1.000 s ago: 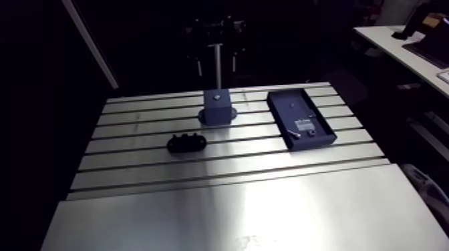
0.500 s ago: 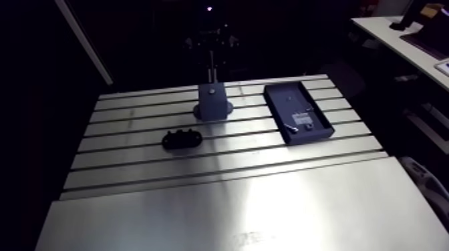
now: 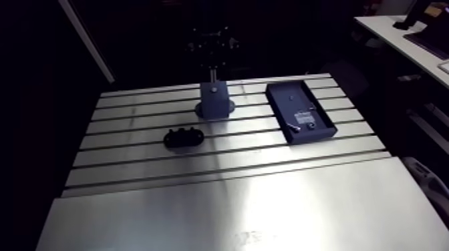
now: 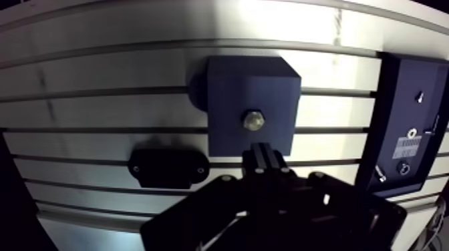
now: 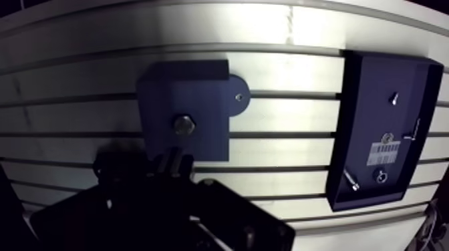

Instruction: Pick up the M10 bolt and insert it into the hex recess until seated.

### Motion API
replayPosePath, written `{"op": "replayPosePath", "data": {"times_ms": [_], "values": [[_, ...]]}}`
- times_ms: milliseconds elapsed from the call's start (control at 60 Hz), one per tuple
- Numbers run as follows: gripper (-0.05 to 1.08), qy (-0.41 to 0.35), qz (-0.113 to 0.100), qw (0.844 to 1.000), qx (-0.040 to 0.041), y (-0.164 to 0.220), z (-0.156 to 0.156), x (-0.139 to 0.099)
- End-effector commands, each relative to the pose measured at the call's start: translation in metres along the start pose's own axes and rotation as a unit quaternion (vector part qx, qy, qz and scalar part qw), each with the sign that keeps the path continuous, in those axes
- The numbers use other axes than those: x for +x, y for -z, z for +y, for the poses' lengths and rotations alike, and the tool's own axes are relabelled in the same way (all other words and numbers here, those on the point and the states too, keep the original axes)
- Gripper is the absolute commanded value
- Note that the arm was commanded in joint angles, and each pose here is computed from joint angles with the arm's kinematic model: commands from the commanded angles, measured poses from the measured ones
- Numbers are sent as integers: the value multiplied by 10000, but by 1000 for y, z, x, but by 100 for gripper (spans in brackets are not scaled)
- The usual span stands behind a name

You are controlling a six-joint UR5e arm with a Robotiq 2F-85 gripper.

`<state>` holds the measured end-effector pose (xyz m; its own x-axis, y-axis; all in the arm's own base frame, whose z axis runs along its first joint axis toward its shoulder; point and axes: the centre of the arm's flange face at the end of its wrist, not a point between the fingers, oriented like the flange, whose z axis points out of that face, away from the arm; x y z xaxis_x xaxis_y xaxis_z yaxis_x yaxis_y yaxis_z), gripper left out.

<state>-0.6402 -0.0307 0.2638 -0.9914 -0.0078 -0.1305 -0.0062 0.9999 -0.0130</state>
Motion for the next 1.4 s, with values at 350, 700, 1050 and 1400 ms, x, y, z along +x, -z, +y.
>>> {"op": "replayPosePath", "data": {"times_ms": [350, 700, 1050, 1400], "values": [[108, 229, 284, 9993, -64, -16, -7, 5], [108, 230, 217, 9995, -59, -20, -6, 5], [108, 215, 53, 9996, -146, -22, -4, 1], [108, 217, -24, 9997, -132, -30, -4, 0]]}}
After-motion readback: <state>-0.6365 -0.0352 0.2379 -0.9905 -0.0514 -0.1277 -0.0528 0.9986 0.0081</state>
